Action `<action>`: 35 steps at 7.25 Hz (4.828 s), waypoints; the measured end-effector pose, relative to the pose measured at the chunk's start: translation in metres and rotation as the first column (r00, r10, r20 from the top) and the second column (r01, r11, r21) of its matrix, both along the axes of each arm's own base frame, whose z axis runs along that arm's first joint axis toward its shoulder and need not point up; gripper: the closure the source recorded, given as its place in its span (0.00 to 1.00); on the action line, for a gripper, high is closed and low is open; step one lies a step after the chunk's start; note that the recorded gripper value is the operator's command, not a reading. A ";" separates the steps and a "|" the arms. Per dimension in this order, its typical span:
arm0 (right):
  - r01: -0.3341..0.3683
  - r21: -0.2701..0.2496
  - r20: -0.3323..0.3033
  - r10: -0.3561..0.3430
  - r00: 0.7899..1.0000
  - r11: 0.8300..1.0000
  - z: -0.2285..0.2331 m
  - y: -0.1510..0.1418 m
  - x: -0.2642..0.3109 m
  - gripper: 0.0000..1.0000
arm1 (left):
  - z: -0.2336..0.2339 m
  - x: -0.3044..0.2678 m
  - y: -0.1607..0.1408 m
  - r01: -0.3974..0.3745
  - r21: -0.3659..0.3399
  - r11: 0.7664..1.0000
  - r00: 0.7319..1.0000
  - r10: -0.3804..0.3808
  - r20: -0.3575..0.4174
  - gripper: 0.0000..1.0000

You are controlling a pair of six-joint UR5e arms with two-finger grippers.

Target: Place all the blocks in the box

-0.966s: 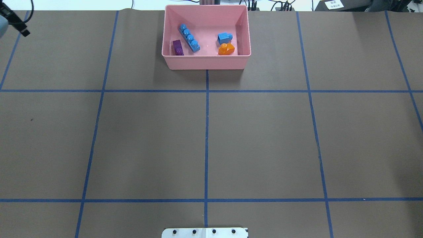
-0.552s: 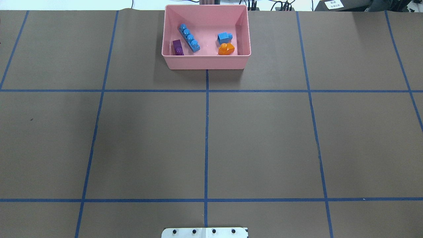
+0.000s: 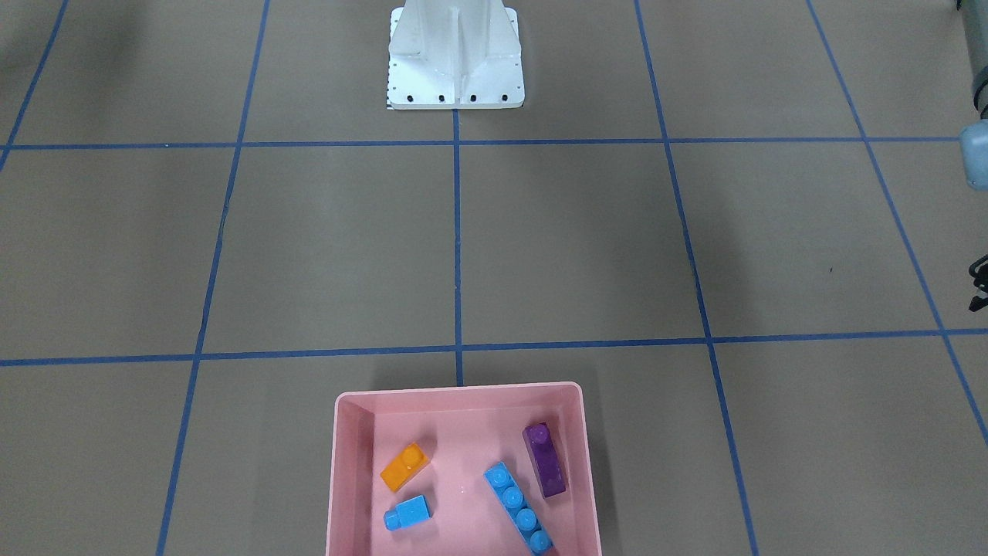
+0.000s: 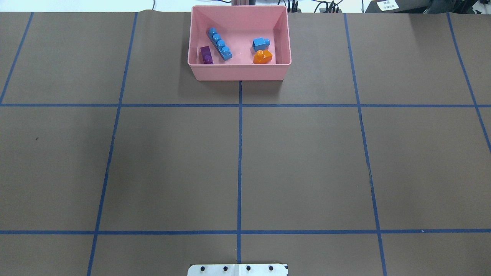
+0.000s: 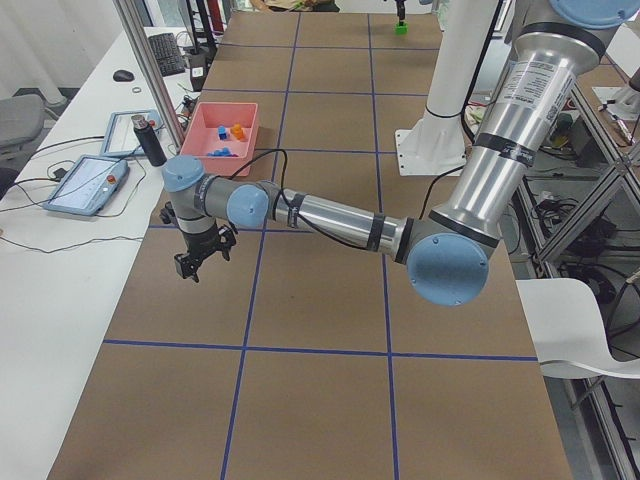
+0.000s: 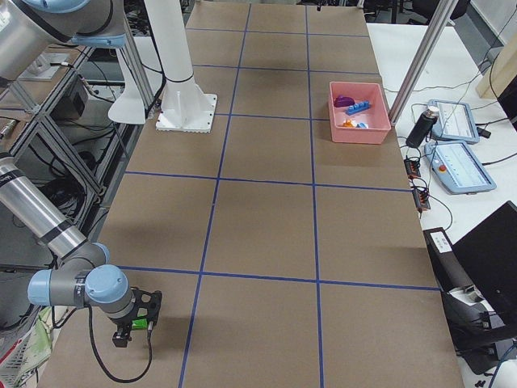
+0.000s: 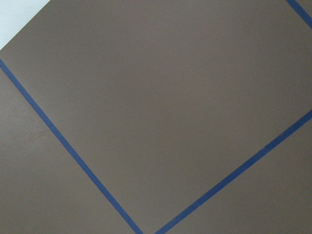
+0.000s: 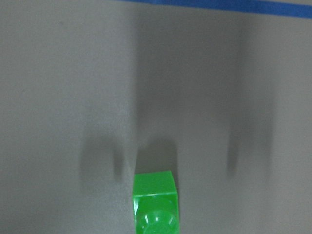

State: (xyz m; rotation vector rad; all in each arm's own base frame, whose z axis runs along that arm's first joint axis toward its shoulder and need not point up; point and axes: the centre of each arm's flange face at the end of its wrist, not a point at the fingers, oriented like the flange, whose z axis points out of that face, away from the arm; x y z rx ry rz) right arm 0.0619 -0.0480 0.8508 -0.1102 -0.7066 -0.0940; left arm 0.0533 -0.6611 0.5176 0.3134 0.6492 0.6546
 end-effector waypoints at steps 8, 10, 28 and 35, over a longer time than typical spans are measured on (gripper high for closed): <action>0.024 -0.019 0.049 -0.023 0.999 1.000 0.022 0.002 -0.003 1.00 | -0.002 0.003 0.000 0.002 -0.004 1.000 1.000 -0.002 -0.003 0.00; 0.029 0.008 0.045 -0.030 0.999 1.000 0.022 -0.014 -0.005 1.00 | -0.005 0.005 -0.001 0.023 -0.019 1.000 1.000 -0.023 -0.007 0.00; -0.364 0.001 0.031 0.364 0.931 0.931 -0.589 -0.737 -0.411 1.00 | -0.045 0.085 -0.011 0.201 -0.191 0.961 0.973 -0.218 -0.072 0.00; -0.512 -0.042 0.158 0.512 0.844 0.858 -0.719 -0.699 -0.594 0.04 | -0.050 0.110 -0.010 0.186 -0.203 0.961 0.976 -0.204 -0.073 0.00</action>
